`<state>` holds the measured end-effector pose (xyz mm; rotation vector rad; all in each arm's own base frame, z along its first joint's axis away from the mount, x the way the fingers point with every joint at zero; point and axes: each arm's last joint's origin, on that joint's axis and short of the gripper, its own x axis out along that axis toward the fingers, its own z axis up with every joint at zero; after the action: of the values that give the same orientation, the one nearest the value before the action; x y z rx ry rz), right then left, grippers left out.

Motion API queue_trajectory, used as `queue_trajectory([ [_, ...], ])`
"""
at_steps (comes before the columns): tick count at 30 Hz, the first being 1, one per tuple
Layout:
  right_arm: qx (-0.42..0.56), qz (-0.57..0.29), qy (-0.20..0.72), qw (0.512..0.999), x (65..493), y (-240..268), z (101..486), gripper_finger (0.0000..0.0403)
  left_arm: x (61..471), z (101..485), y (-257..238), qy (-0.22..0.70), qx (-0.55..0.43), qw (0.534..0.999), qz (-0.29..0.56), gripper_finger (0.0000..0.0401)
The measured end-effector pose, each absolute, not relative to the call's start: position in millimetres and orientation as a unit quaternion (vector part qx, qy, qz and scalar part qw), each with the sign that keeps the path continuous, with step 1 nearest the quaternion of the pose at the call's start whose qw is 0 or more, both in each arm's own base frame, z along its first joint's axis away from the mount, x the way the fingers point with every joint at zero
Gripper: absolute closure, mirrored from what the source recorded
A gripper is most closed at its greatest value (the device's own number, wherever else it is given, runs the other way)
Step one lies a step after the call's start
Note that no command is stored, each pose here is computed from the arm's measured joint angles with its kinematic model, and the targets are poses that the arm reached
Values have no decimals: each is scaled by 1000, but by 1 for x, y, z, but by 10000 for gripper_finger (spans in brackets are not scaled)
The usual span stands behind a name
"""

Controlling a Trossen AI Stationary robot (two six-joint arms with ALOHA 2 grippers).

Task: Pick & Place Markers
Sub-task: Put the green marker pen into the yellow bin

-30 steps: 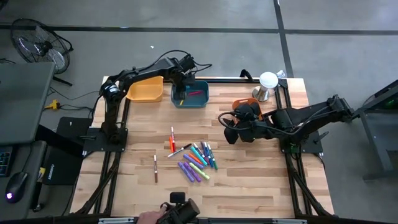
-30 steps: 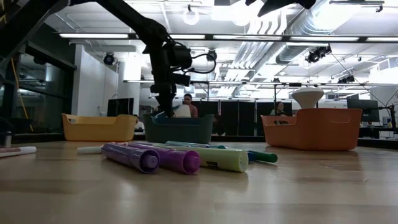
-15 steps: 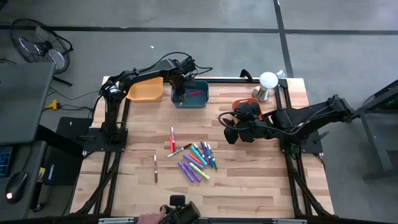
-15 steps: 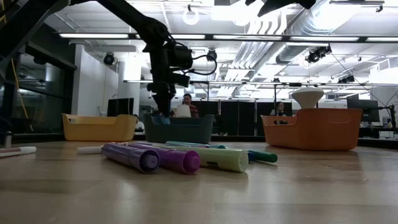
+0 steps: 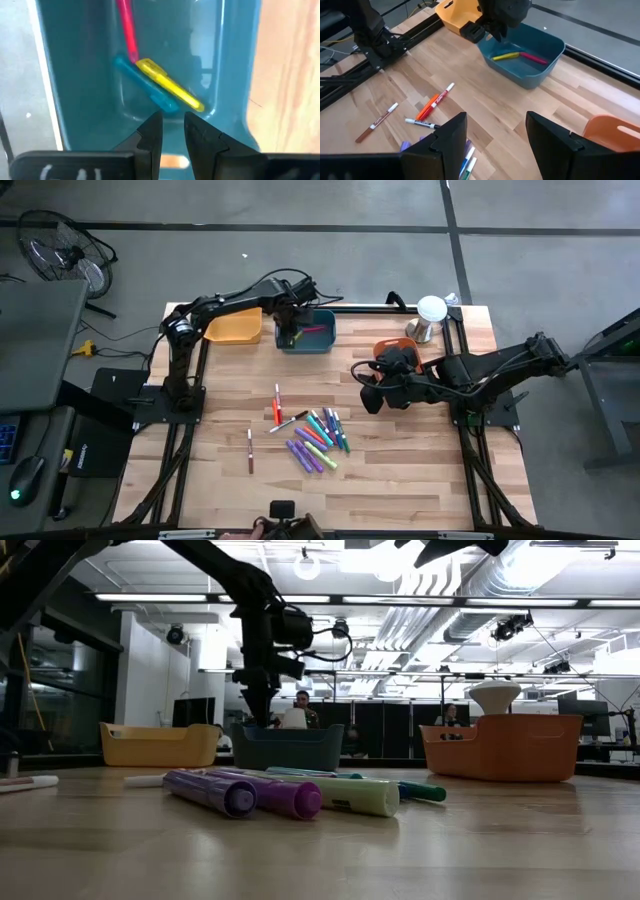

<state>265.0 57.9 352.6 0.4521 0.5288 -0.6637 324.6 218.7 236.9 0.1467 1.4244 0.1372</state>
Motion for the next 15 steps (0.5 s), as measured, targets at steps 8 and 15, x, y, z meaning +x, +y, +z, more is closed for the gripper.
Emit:
queue_trajectory([
  [8,224,-319,254,885,265,58,353,210,312,274,204,601,11,796,68,325],
  [15,236,-295,273,885,265,60,352,210,294,327,172,525,-23,848,63,325],
])
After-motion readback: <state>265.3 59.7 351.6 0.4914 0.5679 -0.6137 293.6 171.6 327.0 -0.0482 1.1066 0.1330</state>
